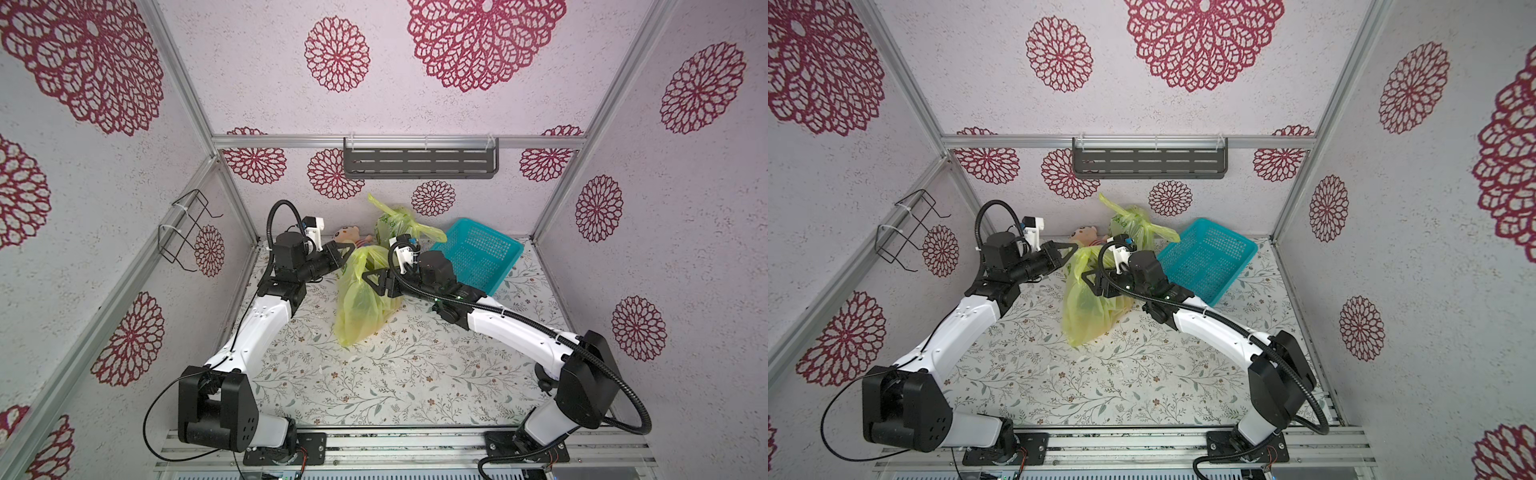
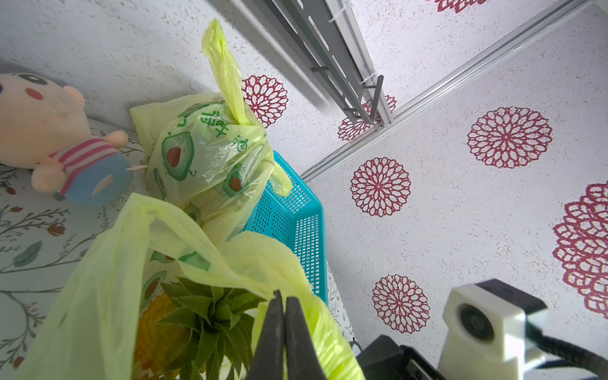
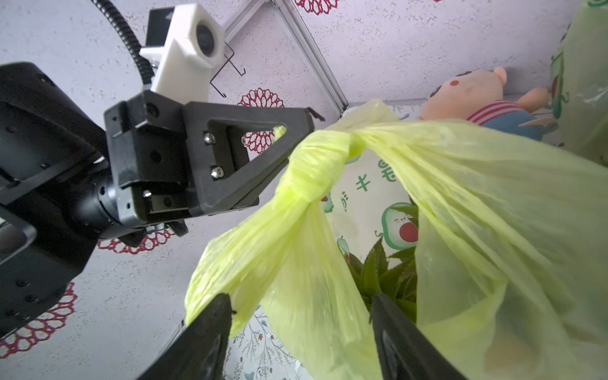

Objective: Place the pineapple into a plastic bag & tie a knot
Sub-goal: Tie the plastic bag at the center of the board.

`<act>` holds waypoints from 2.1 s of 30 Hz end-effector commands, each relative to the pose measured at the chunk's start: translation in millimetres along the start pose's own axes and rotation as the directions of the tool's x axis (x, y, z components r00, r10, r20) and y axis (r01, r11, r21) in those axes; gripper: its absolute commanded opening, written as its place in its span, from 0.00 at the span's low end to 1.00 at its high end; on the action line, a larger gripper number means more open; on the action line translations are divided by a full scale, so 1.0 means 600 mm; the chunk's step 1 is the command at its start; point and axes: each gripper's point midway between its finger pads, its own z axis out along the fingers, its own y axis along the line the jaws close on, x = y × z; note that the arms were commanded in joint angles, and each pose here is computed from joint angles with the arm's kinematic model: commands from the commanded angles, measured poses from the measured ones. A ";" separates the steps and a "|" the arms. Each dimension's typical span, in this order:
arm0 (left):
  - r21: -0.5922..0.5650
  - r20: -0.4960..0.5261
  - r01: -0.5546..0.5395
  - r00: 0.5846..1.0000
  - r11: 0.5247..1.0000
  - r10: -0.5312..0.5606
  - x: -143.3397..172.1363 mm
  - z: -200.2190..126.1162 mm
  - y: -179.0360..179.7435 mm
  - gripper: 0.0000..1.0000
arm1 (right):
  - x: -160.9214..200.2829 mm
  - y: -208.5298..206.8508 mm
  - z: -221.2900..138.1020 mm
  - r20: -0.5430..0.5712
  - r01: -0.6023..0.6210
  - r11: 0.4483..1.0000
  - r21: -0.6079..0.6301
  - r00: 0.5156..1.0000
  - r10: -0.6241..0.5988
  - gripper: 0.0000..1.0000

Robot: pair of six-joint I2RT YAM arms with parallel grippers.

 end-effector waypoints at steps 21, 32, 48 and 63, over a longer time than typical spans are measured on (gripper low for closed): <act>0.007 0.019 -0.022 1.000 1.000 0.022 -0.007 -0.012 -0.007 0.00 | -0.029 0.051 0.001 -0.007 0.356 0.912 0.203 0.932 -0.362 0.66; 0.009 0.023 -0.026 0.999 1.000 0.026 -0.009 -0.012 -0.008 0.00 | -0.056 0.058 -0.035 0.067 0.382 0.896 0.225 0.912 -0.406 0.27; -0.011 0.095 -0.069 0.993 0.998 0.070 -0.039 -0.037 -0.034 0.00 | -0.061 0.049 -0.046 0.077 0.371 0.901 0.227 0.915 -0.396 0.00; -0.409 0.131 -0.081 0.980 0.909 0.147 -0.007 -0.119 0.115 0.00 | -0.015 -0.173 -0.079 0.184 -0.059 0.929 0.366 0.983 -0.010 0.00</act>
